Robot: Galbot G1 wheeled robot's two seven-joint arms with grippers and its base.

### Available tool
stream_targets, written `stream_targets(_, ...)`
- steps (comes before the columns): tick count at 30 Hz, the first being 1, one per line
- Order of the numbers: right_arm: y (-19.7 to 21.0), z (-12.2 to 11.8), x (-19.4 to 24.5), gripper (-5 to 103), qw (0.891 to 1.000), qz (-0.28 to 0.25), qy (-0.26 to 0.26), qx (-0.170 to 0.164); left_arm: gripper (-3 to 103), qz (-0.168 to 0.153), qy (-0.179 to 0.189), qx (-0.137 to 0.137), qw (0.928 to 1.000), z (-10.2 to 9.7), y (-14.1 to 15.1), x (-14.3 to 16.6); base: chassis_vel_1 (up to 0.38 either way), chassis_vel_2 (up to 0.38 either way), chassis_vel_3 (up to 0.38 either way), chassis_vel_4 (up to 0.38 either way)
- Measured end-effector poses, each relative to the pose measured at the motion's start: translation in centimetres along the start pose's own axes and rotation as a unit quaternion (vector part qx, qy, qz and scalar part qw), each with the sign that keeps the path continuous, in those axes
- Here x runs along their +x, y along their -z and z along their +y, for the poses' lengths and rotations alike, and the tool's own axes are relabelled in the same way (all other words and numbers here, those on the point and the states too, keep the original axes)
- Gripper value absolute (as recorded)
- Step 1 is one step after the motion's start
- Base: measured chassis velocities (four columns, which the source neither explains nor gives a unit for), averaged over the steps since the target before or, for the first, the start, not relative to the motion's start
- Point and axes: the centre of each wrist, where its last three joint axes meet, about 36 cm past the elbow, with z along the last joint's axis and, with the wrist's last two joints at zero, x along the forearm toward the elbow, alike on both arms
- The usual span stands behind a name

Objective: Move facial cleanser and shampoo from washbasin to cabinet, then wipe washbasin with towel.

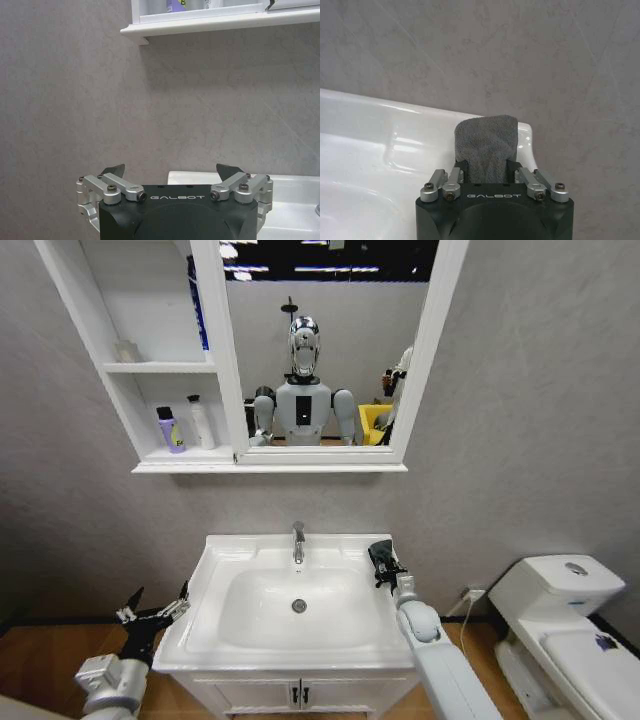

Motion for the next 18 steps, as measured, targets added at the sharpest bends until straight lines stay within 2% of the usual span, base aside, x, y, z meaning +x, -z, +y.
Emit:
stream_targets(2,0.2,-0.1,-0.6,52,0.999,-0.017,0.018,-0.028,100,0.0,0.0,0.0,1.0,0.0,0.0,0.0,0.0,0.0,0.0,0.0)
stream_targets(3,0.2,-0.1,-0.6,52,0.999,-0.017,0.018,-0.028,100,0.0,0.0,0.0,1.0,0.0,0.0,0.0,0.0,0.0,0.0,0.0)
stream_targets(4,0.3,-0.2,-0.9,57,0.999,-0.021,0.017,-0.035,100,0.0,0.0,0.0,1.0,0.0,0.0,0.0,0.0,0.0,0.0,0.0)
stream_targets(5,0.4,-0.3,-1.0,68,0.999,-0.022,0.011,-0.036,100,0.0,0.0,0.0,1.0,0.0,0.0,0.0,0.0,0.0,0.0,0.0)
stream_targets(7,0.4,-0.5,-1.0,68,0.999,-0.019,0.006,-0.036,100,0.0,0.0,0.0,1.0,0.0,0.0,0.0,0.0,0.0,0.0,0.0)
stream_targets(8,0.5,-0.7,-0.9,79,0.999,-0.017,0.001,-0.035,100,0.0,0.0,0.0,1.0,0.0,0.0,0.0,0.0,0.0,0.0,0.0)
stream_targets(9,0.5,-0.8,-0.7,84,0.999,-0.017,-0.003,-0.031,100,0.0,0.0,0.0,1.0,0.0,0.0,0.0,0.0,0.0,0.0,0.0)
stream_targets(11,0.7,-0.9,-0.5,84,0.999,-0.022,-0.008,-0.024,100,0.0,0.0,0.0,1.0,0.0,0.0,0.0,0.0,0.0,0.0,0.0)
stream_targets(13,1.6,-0.9,0.8,95,0.999,-0.045,-0.017,-0.012,100,0.0,0.0,0.0,1.0,0.0,0.0,0.0,0.0,0.0,0.0,0.0)
stream_targets(14,1.6,-0.9,0.8,95,0.999,-0.045,-0.017,-0.012,100,0.0,0.0,0.0,1.0,0.0,0.0,0.0,0.0,0.0,0.0,0.0)
stream_targets(16,3.5,-0.7,3.0,100,0.997,-0.078,-0.022,-0.006,100,0.0,0.0,0.0,1.0,0.0,0.0,0.0,0.0,0.0,0.0,0.0)
stream_targets(17,5.0,-0.2,6.0,100,0.995,-0.099,-0.026,-0.006,100,0.0,0.0,0.0,1.0,0.0,0.0,0.0,0.0,0.0,0.0,0.0)
stream_targets(18,5.0,-0.2,6.0,100,0.995,-0.099,-0.026,-0.006,100,0.0,0.0,0.0,1.0,0.0,0.0,0.0,0.0,0.0,0.0,0.0)
